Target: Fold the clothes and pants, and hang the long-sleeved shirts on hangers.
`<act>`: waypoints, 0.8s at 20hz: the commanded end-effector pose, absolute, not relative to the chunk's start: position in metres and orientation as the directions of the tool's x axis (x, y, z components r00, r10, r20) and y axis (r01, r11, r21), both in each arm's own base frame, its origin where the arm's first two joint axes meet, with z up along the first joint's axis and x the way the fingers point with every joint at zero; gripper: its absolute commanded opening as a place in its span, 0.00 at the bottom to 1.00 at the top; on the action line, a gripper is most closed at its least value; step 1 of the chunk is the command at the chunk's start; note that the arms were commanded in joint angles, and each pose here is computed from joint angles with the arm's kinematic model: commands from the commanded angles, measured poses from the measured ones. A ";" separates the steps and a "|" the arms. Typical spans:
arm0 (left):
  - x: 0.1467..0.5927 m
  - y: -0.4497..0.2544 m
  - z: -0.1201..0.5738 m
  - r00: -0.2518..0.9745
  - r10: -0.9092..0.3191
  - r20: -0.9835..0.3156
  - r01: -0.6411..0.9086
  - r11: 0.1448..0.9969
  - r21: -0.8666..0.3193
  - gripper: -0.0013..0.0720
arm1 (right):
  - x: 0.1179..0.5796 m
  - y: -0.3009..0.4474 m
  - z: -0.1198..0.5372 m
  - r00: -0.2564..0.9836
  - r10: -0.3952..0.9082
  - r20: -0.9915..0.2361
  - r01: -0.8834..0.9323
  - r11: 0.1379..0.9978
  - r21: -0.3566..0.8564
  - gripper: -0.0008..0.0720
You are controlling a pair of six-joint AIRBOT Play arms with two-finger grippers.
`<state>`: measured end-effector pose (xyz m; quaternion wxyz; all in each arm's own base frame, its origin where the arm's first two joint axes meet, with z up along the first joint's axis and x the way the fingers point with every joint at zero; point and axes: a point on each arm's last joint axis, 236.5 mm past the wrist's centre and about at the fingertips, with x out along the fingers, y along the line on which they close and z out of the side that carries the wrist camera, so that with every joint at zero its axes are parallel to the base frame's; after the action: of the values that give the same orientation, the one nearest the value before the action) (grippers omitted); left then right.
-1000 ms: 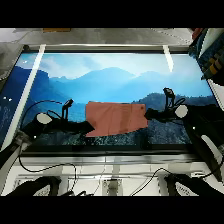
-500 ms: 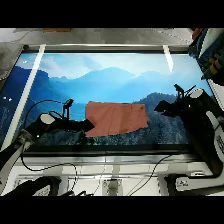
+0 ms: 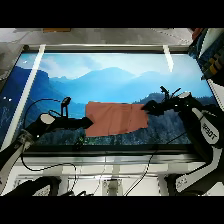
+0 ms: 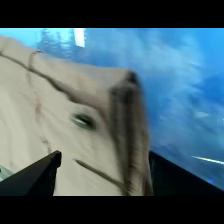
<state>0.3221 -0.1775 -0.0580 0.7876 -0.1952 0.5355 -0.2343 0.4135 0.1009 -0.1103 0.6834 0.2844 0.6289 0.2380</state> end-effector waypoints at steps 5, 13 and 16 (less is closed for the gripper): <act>0.326 -0.176 -0.058 0.335 -0.569 -0.751 0.158 0.820 -0.551 0.97 | 0.387 0.166 -0.121 -0.043 0.687 -0.726 -0.209 0.704 0.679 0.46; 0.365 -0.162 0.013 0.485 -0.516 -0.706 0.333 0.856 -0.397 0.97 | 0.442 0.123 -0.022 0.147 0.584 -0.798 -0.204 0.808 0.553 0.04; 0.380 -0.137 0.077 0.623 -0.421 -0.659 0.435 0.887 -0.155 0.97 | 0.460 0.046 0.046 0.353 0.396 -0.848 -0.105 0.917 0.385 0.04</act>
<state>0.3670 -0.1601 0.0286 0.8653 -0.0895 0.4250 -0.2503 0.4471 0.1064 -0.0080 0.7594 0.1506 0.5801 0.2530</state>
